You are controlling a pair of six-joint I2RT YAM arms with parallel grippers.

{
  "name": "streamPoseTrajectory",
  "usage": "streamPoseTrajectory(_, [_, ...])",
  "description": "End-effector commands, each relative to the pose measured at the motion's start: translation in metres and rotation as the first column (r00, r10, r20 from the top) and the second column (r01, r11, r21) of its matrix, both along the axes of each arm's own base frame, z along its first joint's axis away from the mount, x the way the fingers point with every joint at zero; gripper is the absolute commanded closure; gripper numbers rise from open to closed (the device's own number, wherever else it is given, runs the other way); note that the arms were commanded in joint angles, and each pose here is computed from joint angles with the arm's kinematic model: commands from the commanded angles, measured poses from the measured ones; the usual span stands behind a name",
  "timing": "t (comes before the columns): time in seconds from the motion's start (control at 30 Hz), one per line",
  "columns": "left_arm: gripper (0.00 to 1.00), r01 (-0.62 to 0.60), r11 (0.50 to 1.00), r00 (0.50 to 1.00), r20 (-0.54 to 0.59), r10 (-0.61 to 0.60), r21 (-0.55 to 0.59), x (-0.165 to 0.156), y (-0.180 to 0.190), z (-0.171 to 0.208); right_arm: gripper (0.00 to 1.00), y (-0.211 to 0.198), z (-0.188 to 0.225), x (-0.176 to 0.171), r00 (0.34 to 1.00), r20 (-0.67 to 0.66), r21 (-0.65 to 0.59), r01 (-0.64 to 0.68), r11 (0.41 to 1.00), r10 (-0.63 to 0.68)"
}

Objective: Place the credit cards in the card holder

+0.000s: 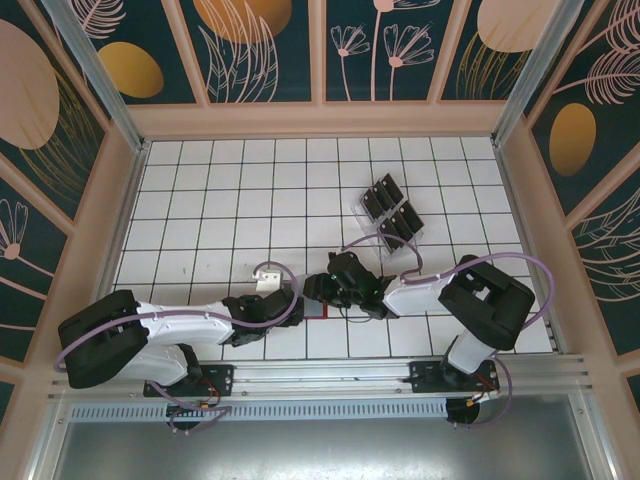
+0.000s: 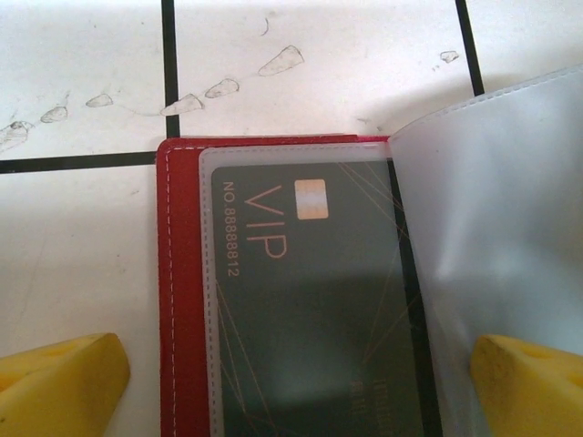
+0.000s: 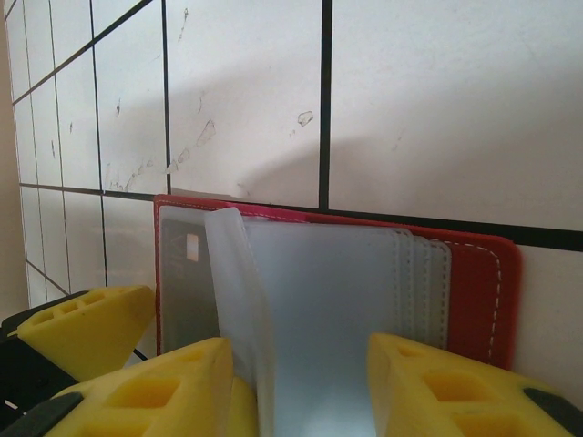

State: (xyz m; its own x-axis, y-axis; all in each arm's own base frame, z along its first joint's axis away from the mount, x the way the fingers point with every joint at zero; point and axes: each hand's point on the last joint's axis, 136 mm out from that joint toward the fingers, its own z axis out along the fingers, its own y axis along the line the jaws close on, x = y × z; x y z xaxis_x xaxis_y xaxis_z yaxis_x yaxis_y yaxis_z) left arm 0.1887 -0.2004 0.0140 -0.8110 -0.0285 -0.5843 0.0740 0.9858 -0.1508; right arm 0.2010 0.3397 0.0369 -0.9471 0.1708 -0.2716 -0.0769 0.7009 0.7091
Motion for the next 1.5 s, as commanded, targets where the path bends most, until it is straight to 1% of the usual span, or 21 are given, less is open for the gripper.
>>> streamPoseTrajectory(0.0, [0.02, -0.034, 0.994, 0.998, -0.051, 0.040, 0.102, -0.012, 0.031, -0.022, 0.57, -0.001, -0.008, -0.006, 1.000, -0.017, -0.027, -0.020, 0.999, 0.020])
streamPoseTrajectory(0.23, [0.02, -0.024, 0.997, 0.999, -0.037, 0.027, 0.072, -0.010, 0.025, -0.015, 0.61, 0.005, 0.004, -0.005, 0.999, 0.003, -0.007, -0.046, 0.999, 0.046])
streamPoseTrajectory(0.53, [0.02, -0.020, 0.998, 0.999, -0.035, 0.022, 0.056, -0.010, 0.024, -0.016, 0.67, 0.018, 0.008, -0.009, 0.996, 0.003, -0.001, -0.085, 0.996, 0.085])
streamPoseTrajectory(0.73, [0.02, -0.033, 0.999, 0.999, -0.013, 0.033, 0.029, -0.009, 0.026, -0.007, 0.67, 0.025, 0.013, -0.010, 0.995, 0.007, 0.004, -0.097, 0.995, 0.097])
streamPoseTrajectory(0.8, [0.02, -0.049, 0.999, 0.999, 0.008, 0.049, 0.000, -0.008, 0.027, 0.001, 0.66, 0.027, 0.016, -0.010, 0.995, 0.009, 0.005, -0.102, 0.995, 0.102])
streamPoseTrajectory(0.93, [0.02, -0.099, 0.989, 0.992, 0.069, 0.107, -0.107, -0.005, 0.036, 0.029, 0.59, 0.037, 0.025, -0.012, 0.993, 0.018, 0.009, -0.120, 0.993, 0.120])
streamPoseTrajectory(1.07, [0.02, -0.139, 0.961, 0.977, 0.129, 0.173, -0.238, -0.005, 0.047, 0.059, 0.56, 0.051, 0.032, -0.010, 0.990, 0.026, 0.004, -0.140, 0.990, 0.139])
streamPoseTrajectory(1.17, [0.02, -0.149, 0.940, 0.968, 0.149, 0.202, -0.306, -0.005, 0.051, 0.073, 0.56, 0.060, 0.027, -0.007, 0.988, 0.018, -0.010, -0.152, 0.988, 0.152])
streamPoseTrajectory(1.3, [0.02, -0.157, 0.934, 0.966, 0.149, 0.213, -0.321, -0.006, 0.055, 0.077, 0.56, 0.073, 0.017, -0.003, 0.985, 0.001, -0.028, -0.174, 0.984, 0.174])
streamPoseTrajectory(1.47, [0.02, -0.159, 0.935, 0.969, 0.130, 0.209, -0.318, -0.008, 0.054, 0.069, 0.55, 0.085, 0.004, 0.000, 0.979, -0.019, -0.051, -0.204, 0.978, 0.203])
